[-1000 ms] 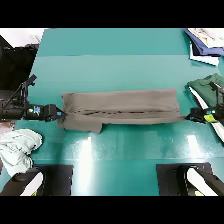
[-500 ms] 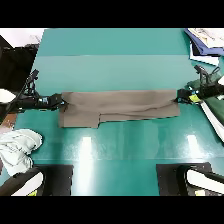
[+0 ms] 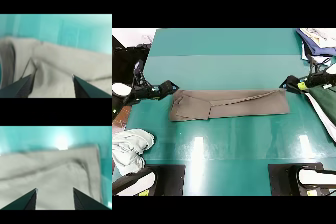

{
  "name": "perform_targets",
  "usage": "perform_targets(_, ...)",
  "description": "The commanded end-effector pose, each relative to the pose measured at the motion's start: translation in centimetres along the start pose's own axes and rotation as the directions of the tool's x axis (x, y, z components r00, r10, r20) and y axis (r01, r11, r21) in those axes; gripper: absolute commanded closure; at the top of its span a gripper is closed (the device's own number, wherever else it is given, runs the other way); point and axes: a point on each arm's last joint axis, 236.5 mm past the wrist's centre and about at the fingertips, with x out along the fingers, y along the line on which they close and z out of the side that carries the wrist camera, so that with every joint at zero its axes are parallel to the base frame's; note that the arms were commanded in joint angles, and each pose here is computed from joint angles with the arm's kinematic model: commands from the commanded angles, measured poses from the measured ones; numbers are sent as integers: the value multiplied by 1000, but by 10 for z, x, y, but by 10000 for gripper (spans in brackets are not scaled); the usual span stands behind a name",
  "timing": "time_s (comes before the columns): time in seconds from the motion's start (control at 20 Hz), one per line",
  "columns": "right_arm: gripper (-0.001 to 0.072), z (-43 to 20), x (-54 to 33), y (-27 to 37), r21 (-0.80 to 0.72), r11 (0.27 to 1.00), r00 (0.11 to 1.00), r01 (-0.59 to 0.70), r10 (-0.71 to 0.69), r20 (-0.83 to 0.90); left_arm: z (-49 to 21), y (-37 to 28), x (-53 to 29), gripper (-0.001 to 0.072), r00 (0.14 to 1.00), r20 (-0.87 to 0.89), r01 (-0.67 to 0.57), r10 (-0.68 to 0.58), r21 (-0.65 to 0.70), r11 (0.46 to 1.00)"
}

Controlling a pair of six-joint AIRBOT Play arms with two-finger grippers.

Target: Fold the shirts.

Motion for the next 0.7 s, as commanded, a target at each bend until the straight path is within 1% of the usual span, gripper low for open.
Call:
perform_targets(0.0, 201, 13, -14, 10, 28, 994, 994, -106, 106, -18, 24, -19, -9, 98, 999, 26, 32, -33, 20, 999)
perform_targets(0.05, 202, 6, -18, 2, 28, 993, 992, -113, 114, -60, 22, -28, -13, 98, 999, -2, 51, -51, 36, 998)
perform_targets(0.1, 201, -5, -21, -8, 35, 992, 987, -120, 123, -108, 16, -35, -17, 149, 997, -43, 71, -69, 44, 997)
perform_targets(0.2, 202, -28, -22, -31, 67, 989, 970, -134, 145, -196, 4, -40, -20, 638, 991, -103, 89, -83, 50, 995)
perform_targets(0.25, 201, -37, -19, -42, 95, 986, 963, -138, 156, -221, -3, -41, -21, 669, 988, -130, 96, -87, 59, 994)
perform_targets(0.4, 202, -56, -3, -75, 164, 976, 950, -144, 183, -252, -19, -44, -24, 669, 975, -200, 114, -98, 74, 991)
perform_targets(0.5, 202, -66, 10, -90, 208, 967, 938, -144, 201, -281, -23, -43, -24, 670, 972, -214, 114, -95, 78, 990)
perform_targets(0.65, 203, -73, 26, -93, 190, 969, 923, -160, 215, -319, -26, -41, -23, 670, 970, -224, 112, -94, 69, 991)
